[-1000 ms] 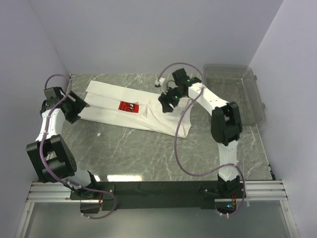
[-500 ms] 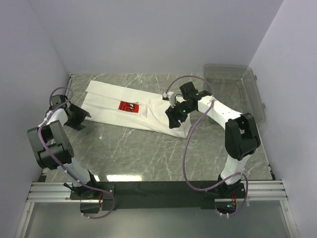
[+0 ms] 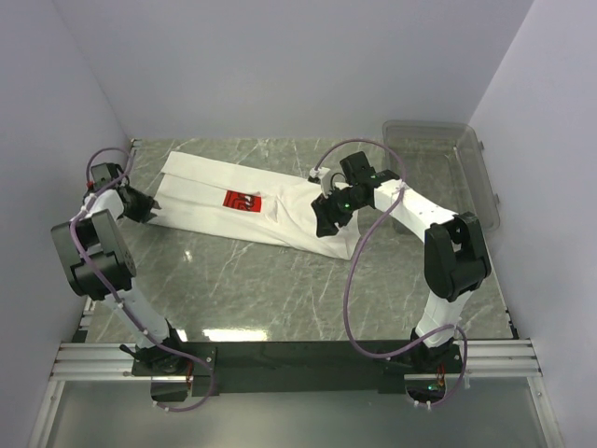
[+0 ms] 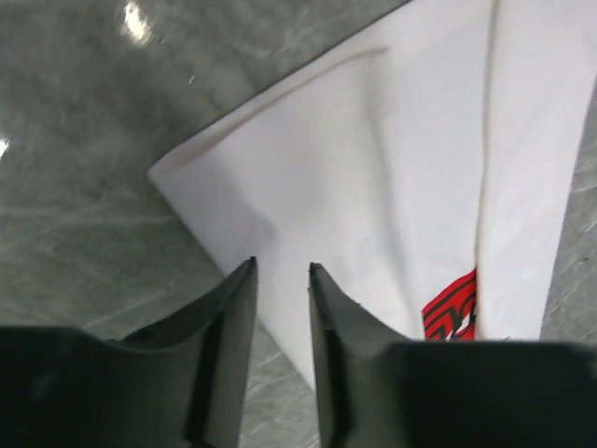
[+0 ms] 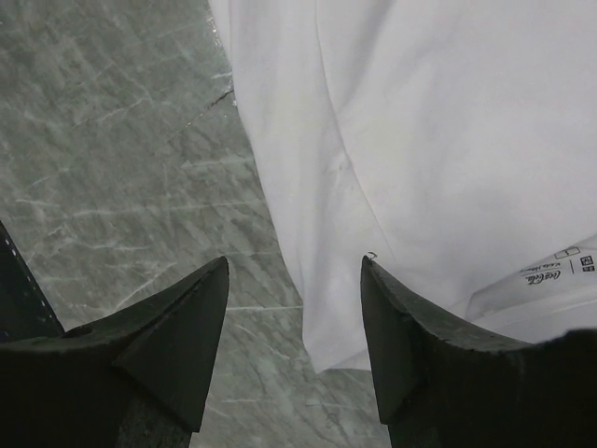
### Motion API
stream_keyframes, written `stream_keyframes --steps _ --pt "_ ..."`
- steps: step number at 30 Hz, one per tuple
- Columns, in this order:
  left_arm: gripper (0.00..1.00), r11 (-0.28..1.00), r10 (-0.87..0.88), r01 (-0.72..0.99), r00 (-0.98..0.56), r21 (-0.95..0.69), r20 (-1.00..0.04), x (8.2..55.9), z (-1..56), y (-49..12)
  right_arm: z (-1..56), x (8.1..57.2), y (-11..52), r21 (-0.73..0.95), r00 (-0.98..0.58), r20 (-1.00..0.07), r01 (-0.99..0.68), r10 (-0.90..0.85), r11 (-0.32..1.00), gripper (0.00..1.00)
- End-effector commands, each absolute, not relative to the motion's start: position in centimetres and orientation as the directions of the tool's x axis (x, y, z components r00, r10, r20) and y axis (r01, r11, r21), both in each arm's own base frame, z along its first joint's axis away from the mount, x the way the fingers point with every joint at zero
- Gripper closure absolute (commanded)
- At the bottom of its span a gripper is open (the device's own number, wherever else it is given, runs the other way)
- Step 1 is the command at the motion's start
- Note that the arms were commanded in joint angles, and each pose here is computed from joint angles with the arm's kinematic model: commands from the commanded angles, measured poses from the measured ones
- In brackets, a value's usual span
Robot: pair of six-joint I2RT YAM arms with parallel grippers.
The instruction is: Fold and stack the t-shirts
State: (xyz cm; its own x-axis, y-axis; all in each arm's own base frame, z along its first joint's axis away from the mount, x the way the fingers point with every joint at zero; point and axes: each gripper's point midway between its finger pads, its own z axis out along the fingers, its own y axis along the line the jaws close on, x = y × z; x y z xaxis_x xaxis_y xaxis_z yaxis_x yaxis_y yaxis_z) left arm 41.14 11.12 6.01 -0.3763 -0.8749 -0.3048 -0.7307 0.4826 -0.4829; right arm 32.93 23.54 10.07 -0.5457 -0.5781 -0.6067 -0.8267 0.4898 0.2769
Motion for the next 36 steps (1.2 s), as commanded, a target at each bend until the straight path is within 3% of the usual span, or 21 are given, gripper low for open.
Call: stream_keyframes --steps 1,3,4,8,17,28,33,36 --pt "0.69 0.559 -0.829 -0.666 -0.425 -0.494 -0.364 43.4 7.0 12.0 12.6 34.0 24.2 0.251 -0.505 -0.676 -0.842 -0.536 0.477 0.35" --pt "0.75 0.565 -0.825 -0.672 -0.450 -0.479 -0.341 43.7 5.5 12.1 12.6 34.0 24.3 0.255 -0.504 -0.679 -0.844 -0.534 0.472 0.35" --pt "0.84 0.581 -0.814 -0.655 -0.468 -0.483 -0.345 44.4 5.6 12.1 12.4 34.0 24.2 0.260 -0.510 -0.674 -0.841 -0.535 0.475 0.35" --pt "0.99 0.589 -0.808 -0.666 -0.504 -0.458 -0.305 44.9 3.6 12.4 12.4 34.1 24.1 0.257 -0.507 -0.675 -0.842 -0.536 0.474 0.35" --pt "1.00 0.560 -0.828 -0.765 -0.504 -0.319 -0.245 39.7 0.7 12.5 13.0 35.5 23.0 0.254 -0.522 -0.691 -0.823 -0.500 0.507 0.35" --pt "1.00 0.312 -0.948 -0.933 -0.295 -0.177 -0.120 28.2 -0.6 12.4 12.9 37.5 22.1 0.266 -0.544 -0.703 -0.798 -0.457 0.540 0.35" --pt "1.00 0.238 -0.968 -0.945 -0.214 -0.223 -0.127 26.1 1.7 11.6 11.5 39.9 21.4 0.249 -0.613 -0.685 -0.705 -0.394 0.664 0.36" --pt "0.99 0.268 -0.958 -0.918 -0.222 -0.292 -0.180 26.7 3.7 11.6 11.4 42.4 22.0 0.266 -0.664 -0.660 -0.644 -0.352 0.717 0.42"
